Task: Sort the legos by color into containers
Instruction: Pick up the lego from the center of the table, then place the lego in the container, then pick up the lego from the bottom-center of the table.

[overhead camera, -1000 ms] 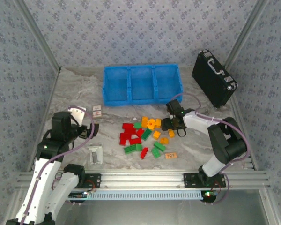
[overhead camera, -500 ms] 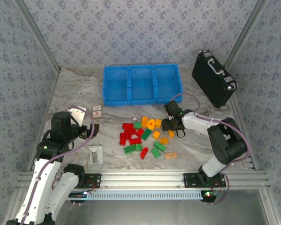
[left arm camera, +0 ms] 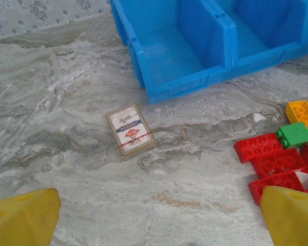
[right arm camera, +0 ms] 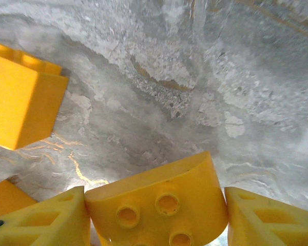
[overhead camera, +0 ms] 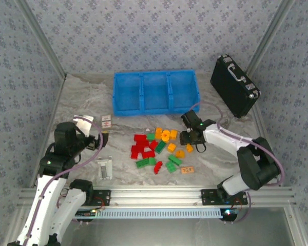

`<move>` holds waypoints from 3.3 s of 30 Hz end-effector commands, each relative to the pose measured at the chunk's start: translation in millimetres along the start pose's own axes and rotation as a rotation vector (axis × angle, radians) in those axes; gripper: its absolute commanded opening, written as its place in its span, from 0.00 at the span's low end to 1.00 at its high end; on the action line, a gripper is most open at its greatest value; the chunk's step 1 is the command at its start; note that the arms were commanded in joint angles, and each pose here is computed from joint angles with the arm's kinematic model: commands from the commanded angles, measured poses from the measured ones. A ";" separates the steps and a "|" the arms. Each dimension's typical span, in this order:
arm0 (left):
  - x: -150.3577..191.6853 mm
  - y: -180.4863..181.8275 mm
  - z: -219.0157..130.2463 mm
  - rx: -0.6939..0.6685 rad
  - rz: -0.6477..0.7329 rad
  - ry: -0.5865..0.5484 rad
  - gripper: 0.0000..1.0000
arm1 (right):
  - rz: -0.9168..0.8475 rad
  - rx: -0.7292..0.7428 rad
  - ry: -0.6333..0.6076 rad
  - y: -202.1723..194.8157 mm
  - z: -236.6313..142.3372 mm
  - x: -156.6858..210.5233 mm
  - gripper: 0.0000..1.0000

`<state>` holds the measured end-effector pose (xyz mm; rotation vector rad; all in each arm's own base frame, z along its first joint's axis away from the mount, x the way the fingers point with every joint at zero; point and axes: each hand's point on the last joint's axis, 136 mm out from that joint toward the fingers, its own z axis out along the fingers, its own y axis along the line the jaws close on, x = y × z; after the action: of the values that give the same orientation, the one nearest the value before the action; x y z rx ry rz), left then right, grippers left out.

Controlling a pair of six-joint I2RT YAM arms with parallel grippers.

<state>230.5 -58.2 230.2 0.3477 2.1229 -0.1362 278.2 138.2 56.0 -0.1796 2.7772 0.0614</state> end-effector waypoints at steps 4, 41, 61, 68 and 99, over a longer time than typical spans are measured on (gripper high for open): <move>-8.6 -4.6 0.9 0.024 0.019 -0.050 1.00 | 0.010 0.004 -0.083 -7.2 -27.3 -41.6 0.61; 9.9 -33.9 -22.4 0.176 -0.067 -0.107 1.00 | 0.065 -0.032 -0.334 -19.5 20.6 -296.1 0.80; -3.7 -53.2 8.6 0.300 -0.067 -0.100 1.00 | 0.028 -0.065 -0.196 -6.2 -57.5 -41.6 0.88; -10.5 -59.8 15.5 0.320 -0.049 -0.094 1.00 | 0.072 -0.065 -0.162 -5.4 -37.9 12.7 0.83; -122.1 -96.9 -23.6 0.391 0.028 0.167 1.00 | 0.063 0.009 -0.056 -6.1 11.0 39.8 0.33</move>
<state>256.3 -179.5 337.5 0.6222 2.1488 -0.6010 241.5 127.4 26.7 -0.0920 2.7428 0.0885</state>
